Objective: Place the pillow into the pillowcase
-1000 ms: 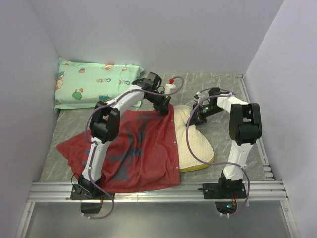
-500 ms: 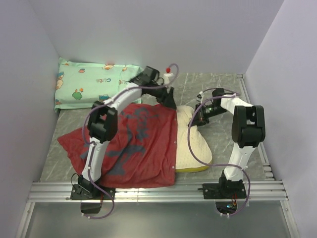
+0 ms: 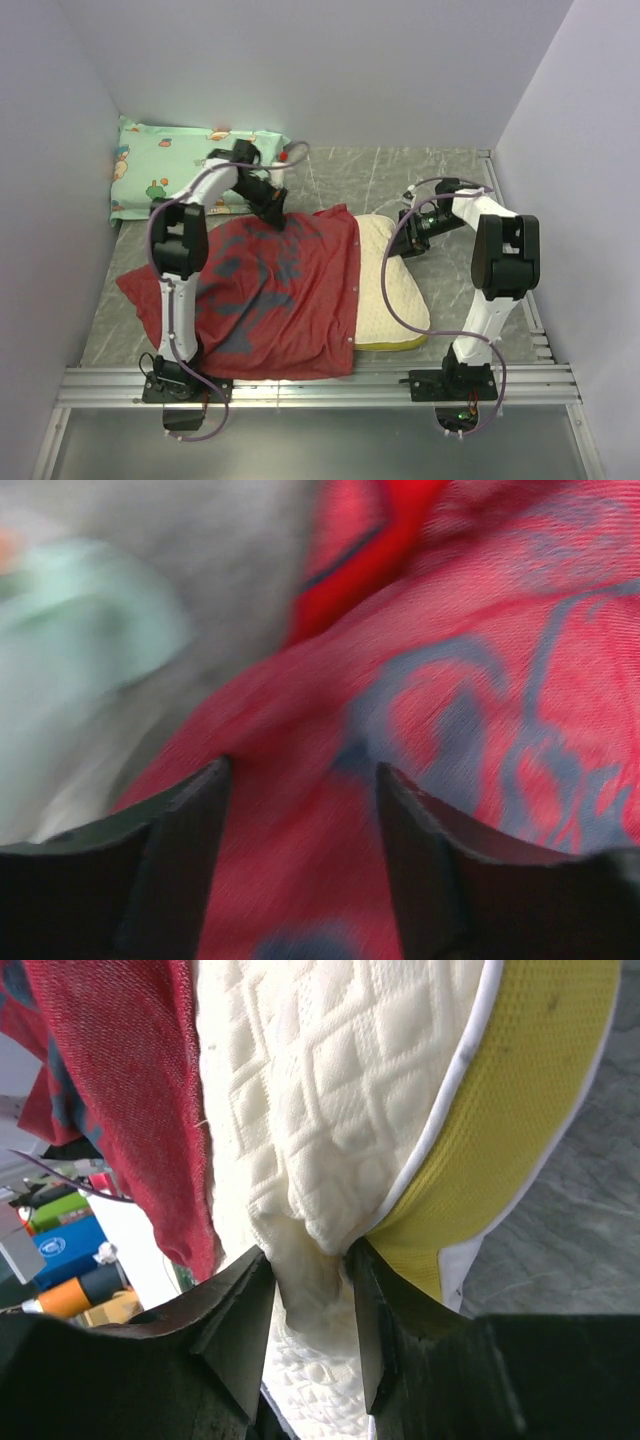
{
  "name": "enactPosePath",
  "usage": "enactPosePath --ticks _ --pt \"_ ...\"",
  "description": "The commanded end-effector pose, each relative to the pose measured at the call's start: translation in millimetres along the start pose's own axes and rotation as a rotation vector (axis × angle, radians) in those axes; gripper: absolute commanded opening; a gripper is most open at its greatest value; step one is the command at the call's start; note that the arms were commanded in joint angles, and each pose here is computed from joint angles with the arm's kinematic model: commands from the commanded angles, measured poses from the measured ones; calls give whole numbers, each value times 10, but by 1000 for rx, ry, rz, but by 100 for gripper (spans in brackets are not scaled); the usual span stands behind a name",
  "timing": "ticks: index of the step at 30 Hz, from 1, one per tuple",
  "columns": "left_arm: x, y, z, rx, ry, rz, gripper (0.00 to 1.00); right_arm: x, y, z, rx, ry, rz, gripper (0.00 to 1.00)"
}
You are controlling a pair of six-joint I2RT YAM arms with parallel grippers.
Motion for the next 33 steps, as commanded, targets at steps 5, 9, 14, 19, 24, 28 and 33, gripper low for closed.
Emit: enactPosePath --ticks 5,9,14,19,24,28,33 --pt "-629 -756 -730 -168 -97 241 20 -330 -39 142 -47 94 -45 23" --pt "-642 -1155 -1320 -252 -269 275 3 -388 82 79 -32 83 -99 2" --pt "-526 -1751 -1929 -263 -453 322 7 -319 286 -45 -10 27 -161 0" --pt "-679 -1841 -2195 -187 -536 345 16 -179 438 -211 -9 -68 -211 0" --pt "-1027 -1446 -2128 -128 -451 253 45 125 321 -566 -56 -230 -201 0" --pt "-213 -858 -1868 -236 -404 43 60 277 151 -604 -85 -266 -172 0" --pt "778 -944 -669 -591 -155 -159 77 244 89 -441 -101 -247 -164 0"
Point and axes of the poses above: each gripper's point midway between its finger pads, its own x axis back along the fingers, its own y axis along the line the jaws close on, z = x × y, the point moved 4 cm from there along x, back along the fingers, and after that the axes turned 9 degrees about -x, right-handed, at the moved point
